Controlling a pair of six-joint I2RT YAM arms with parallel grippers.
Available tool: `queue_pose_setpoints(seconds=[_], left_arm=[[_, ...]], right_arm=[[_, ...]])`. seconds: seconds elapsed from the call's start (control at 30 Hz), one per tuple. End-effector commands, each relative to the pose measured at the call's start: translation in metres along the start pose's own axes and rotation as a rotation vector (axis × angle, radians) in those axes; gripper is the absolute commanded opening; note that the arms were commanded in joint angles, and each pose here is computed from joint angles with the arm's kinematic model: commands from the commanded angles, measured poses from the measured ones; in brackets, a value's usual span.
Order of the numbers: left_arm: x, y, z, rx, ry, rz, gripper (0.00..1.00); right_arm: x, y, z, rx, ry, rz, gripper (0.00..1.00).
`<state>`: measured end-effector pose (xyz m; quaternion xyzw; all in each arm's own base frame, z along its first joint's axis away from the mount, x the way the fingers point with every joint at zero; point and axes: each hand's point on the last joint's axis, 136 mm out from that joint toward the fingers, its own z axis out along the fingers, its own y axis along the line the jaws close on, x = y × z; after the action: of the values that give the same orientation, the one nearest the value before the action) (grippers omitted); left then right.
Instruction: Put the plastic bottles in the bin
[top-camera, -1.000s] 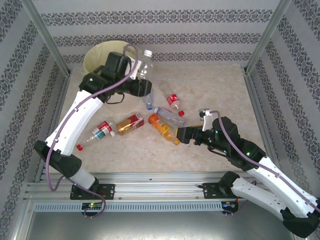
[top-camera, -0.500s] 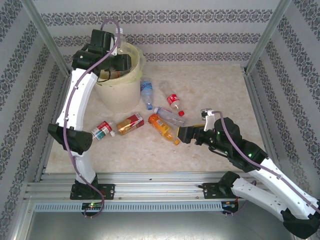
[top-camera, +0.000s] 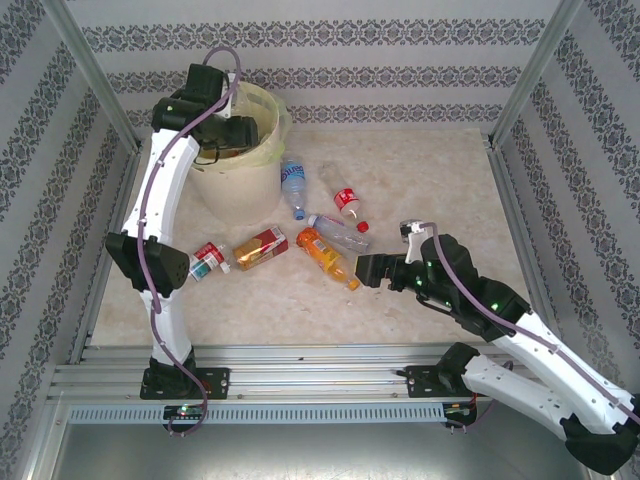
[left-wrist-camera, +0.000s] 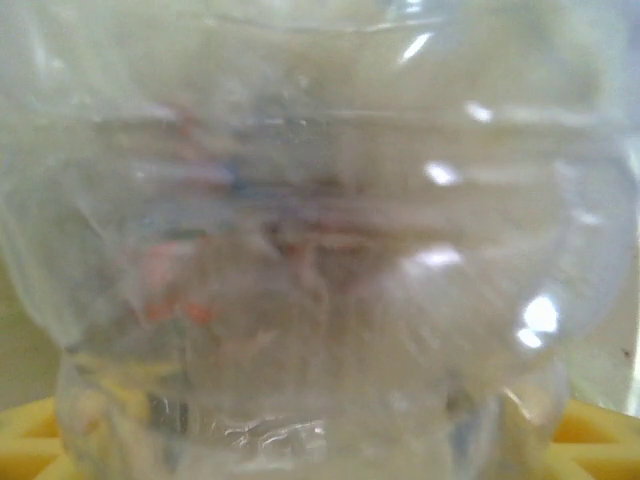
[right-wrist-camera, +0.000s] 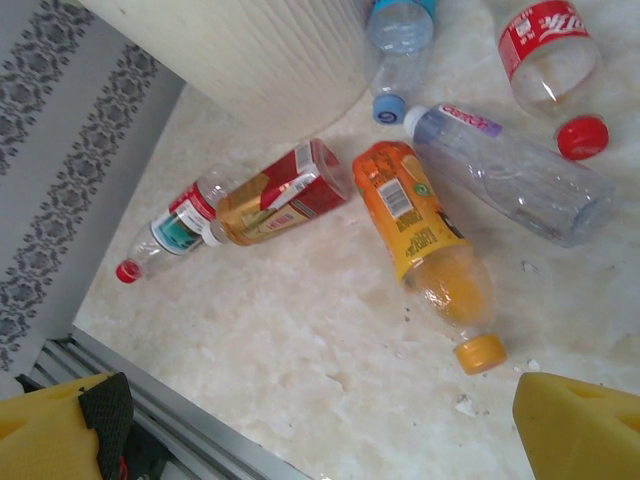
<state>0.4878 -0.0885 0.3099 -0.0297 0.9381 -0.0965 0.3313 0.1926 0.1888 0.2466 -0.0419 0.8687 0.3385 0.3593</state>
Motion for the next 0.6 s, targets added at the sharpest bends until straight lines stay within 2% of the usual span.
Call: queue_pose_setpoints(seconds=[0.0,0.3,0.57], left_arm=[[-0.006,0.005,-0.014,0.008,-0.019,-0.025,0.77],[-0.020,-0.007,-0.040,0.064,-0.097,-0.007,1.00],[-0.032,-0.028,-0.089,0.144,-0.210,0.066,1.00]], right_arm=[[-0.004,-0.004,-0.003,0.030,-0.006,-0.006,0.98],[0.001,-0.010,-0.002,0.072,0.030,-0.069,0.98],[-0.003,-0.016,0.007,0.151,0.119,-0.236,0.94]])
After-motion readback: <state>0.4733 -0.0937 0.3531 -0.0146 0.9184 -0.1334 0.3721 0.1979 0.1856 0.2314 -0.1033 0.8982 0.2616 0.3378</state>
